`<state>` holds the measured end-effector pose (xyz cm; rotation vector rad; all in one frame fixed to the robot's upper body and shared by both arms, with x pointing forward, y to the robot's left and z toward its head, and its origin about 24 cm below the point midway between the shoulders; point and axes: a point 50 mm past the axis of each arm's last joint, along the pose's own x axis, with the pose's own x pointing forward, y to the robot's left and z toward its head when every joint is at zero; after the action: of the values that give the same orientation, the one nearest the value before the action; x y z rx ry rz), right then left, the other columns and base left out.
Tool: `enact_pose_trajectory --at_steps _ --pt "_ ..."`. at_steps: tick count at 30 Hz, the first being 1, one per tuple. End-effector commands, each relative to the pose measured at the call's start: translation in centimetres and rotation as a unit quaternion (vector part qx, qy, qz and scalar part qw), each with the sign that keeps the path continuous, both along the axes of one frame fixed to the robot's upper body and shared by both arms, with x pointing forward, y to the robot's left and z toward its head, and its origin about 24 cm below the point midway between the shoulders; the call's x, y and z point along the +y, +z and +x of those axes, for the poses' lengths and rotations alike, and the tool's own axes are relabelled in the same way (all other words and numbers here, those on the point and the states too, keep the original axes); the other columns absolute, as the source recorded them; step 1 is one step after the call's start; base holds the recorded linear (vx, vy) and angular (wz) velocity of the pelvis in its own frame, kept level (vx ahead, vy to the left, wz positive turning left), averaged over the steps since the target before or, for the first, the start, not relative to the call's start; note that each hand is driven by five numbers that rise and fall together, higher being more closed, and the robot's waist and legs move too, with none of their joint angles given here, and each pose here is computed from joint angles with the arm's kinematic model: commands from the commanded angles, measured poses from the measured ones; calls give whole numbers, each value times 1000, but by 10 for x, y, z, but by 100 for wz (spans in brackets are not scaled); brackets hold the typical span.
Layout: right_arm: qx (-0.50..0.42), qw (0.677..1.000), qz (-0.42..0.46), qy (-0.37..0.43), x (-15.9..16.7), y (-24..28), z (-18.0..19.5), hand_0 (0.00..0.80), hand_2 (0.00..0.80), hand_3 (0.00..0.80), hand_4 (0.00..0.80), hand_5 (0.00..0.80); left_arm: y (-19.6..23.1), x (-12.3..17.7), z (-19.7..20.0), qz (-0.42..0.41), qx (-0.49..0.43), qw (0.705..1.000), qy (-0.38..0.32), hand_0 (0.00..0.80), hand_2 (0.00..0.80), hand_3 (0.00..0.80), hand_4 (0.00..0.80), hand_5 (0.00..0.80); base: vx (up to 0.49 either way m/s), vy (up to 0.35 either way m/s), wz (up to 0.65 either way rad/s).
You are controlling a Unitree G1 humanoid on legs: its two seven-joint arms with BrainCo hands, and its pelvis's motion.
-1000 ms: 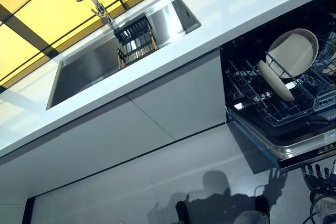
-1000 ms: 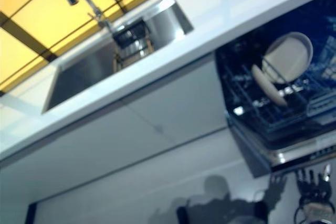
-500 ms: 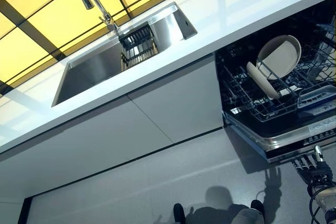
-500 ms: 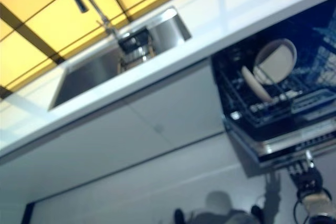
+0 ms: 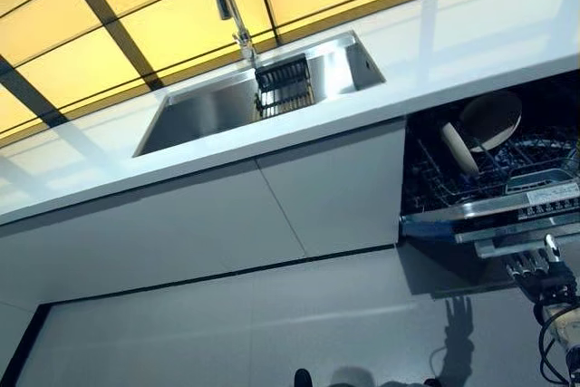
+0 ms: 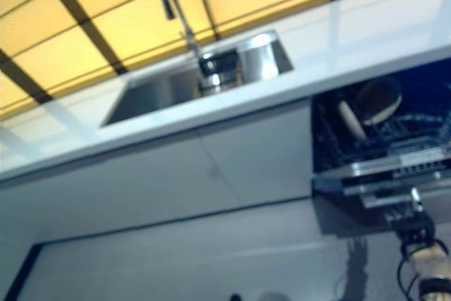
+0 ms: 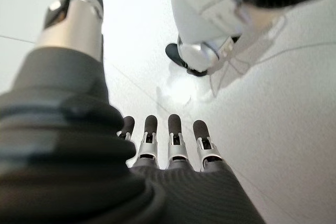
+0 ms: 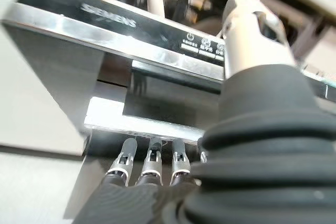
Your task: Take plates into dishwasher
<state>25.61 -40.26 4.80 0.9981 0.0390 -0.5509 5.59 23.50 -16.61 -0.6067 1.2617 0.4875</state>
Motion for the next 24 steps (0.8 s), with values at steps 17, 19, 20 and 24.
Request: enact_pose_trajectory --at_steps 17,19,20,24 --pt "-82 994 -24 68 31 24 41 0 0 0 0 0 10 43 -7 73 1 997 -30 0 0 0 0 0 73 6 4" --pt "9 995 -42 88 35 -10 25 0 0 0 0 0 11 44 -8 72 -2 997 -22 0 0 0 0 0 103 40 -2" --pt "27 994 -42 92 37 -18 21 0 0 0 0 0 11 44 -8 71 -3 997 -21 0 0 0 0 0 64 28 -1" --pt "117 986 -33 116 46 -60 -5 0 0 0 0 0 11 43 -3 69 -11 997 -26 0 0 0 0 0 55 39 5"
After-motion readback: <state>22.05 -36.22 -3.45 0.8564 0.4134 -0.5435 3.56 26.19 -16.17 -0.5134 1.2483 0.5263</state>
